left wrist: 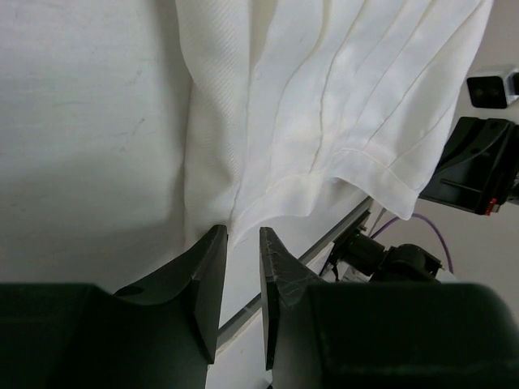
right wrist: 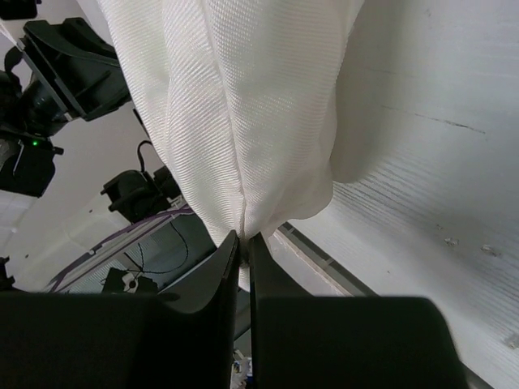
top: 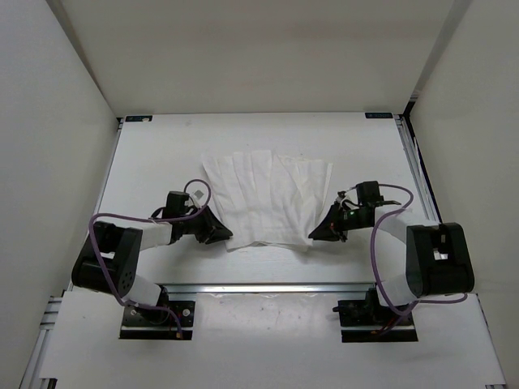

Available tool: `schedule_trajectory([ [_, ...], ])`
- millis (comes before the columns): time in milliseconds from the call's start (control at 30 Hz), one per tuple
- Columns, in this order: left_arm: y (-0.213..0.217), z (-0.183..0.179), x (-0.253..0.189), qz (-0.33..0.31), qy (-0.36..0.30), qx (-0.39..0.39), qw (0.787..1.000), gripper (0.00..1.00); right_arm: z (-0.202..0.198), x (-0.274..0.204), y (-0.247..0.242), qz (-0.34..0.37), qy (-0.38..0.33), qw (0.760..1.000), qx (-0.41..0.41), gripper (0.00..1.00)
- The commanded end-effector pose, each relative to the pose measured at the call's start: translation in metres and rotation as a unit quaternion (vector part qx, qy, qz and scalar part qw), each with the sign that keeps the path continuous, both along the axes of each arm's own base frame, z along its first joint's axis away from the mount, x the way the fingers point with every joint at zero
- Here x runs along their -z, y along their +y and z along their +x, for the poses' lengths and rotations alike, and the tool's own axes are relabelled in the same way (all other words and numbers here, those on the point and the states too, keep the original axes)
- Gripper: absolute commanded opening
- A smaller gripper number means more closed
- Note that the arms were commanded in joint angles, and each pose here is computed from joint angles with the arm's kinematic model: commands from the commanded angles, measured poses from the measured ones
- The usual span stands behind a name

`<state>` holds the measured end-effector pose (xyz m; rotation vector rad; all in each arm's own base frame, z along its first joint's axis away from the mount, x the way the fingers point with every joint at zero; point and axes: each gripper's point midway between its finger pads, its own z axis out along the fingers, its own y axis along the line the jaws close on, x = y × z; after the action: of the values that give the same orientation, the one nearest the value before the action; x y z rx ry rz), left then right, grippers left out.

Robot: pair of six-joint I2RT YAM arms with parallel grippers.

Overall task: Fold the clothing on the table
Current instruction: Flatten the skirt out

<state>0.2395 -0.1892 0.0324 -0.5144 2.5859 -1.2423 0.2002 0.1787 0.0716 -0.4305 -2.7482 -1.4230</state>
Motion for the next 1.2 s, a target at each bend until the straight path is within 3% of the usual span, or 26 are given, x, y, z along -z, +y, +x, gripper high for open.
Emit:
schedule_trajectory([
  [0,0.003,-0.009,0.007,0.023,-0.001,0.008,1.000,0.34,0.013,-0.013,0.007,0.023,-0.022,0.999,-0.006,0.00],
  [233,-0.006,-0.013,0.023,0.061,-0.005,0.028,0.998,0.33,0.013,-0.008,0.005,0.012,-0.013,1.000,-0.003,0.00],
  [467,-0.011,-0.024,0.041,0.100,0.003,0.062,0.993,0.33,0.001,0.010,-0.023,-0.013,0.025,0.997,0.066,0.00],
  [700,0.006,-0.015,0.044,0.111,0.012,0.043,0.993,0.33,-0.025,0.043,-0.050,-0.124,0.099,0.985,0.072,0.00],
  [867,0.016,0.005,0.021,0.107,-0.014,0.034,0.994,0.35,-0.036,0.058,-0.068,-0.196,0.134,0.969,0.064,0.01],
  [1000,0.030,0.017,0.007,0.166,-0.044,0.060,0.983,0.35,-0.036,0.062,-0.069,-0.199,0.139,0.968,0.059,0.00],
  [1167,0.035,0.001,0.008,0.254,-0.068,0.106,0.959,0.34,-0.035,0.063,-0.065,-0.188,0.142,0.970,0.056,0.00],
])
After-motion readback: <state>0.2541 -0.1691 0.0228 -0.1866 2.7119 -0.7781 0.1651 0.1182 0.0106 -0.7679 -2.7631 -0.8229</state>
